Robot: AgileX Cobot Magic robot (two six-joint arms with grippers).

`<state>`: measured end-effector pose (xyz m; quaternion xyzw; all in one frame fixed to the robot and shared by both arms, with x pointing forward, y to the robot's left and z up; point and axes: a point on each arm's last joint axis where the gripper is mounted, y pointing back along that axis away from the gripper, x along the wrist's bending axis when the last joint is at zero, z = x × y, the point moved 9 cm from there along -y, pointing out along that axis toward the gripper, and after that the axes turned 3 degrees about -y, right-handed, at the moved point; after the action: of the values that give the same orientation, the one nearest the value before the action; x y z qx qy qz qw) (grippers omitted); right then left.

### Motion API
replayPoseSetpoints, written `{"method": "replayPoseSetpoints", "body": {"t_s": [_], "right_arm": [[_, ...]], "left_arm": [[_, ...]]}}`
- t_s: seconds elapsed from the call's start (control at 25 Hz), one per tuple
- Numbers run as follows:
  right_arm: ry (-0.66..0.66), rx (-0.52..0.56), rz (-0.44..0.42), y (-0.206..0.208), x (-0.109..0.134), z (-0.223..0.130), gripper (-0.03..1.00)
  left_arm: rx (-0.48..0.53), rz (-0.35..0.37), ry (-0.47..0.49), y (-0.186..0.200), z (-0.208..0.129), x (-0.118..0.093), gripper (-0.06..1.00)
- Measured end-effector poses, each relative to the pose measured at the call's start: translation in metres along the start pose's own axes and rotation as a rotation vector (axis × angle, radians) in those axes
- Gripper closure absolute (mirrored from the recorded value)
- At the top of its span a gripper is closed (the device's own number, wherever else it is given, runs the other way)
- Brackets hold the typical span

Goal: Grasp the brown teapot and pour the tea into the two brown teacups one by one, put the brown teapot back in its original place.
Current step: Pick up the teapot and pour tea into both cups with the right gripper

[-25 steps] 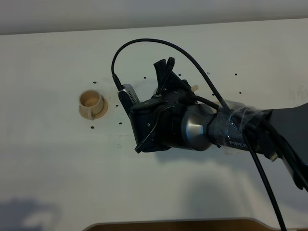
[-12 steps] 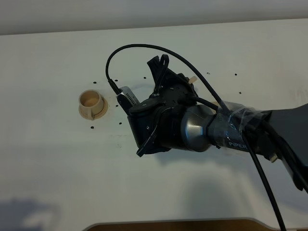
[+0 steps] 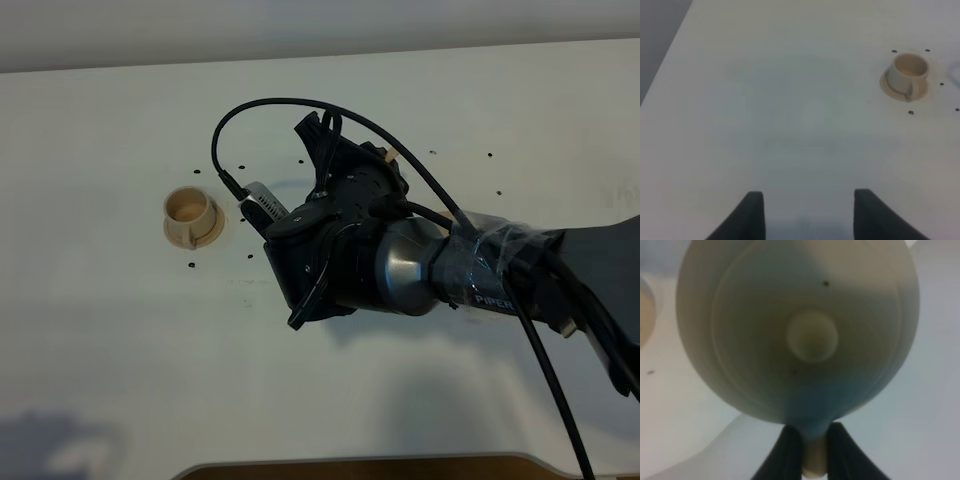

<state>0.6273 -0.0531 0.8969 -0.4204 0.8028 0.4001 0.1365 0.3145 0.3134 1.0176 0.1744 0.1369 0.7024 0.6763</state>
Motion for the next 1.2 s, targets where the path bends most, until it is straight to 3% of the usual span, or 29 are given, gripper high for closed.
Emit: {"method": "replayPoseSetpoints", "body": {"t_s": [1.2], "right_arm": [[0.137,0.011,-0.082,0.001,-0.015,-0.001,0.84]], "left_arm": [[0.000,0.000,-0.003,0.000,0.000,0.000,0.50]]}}
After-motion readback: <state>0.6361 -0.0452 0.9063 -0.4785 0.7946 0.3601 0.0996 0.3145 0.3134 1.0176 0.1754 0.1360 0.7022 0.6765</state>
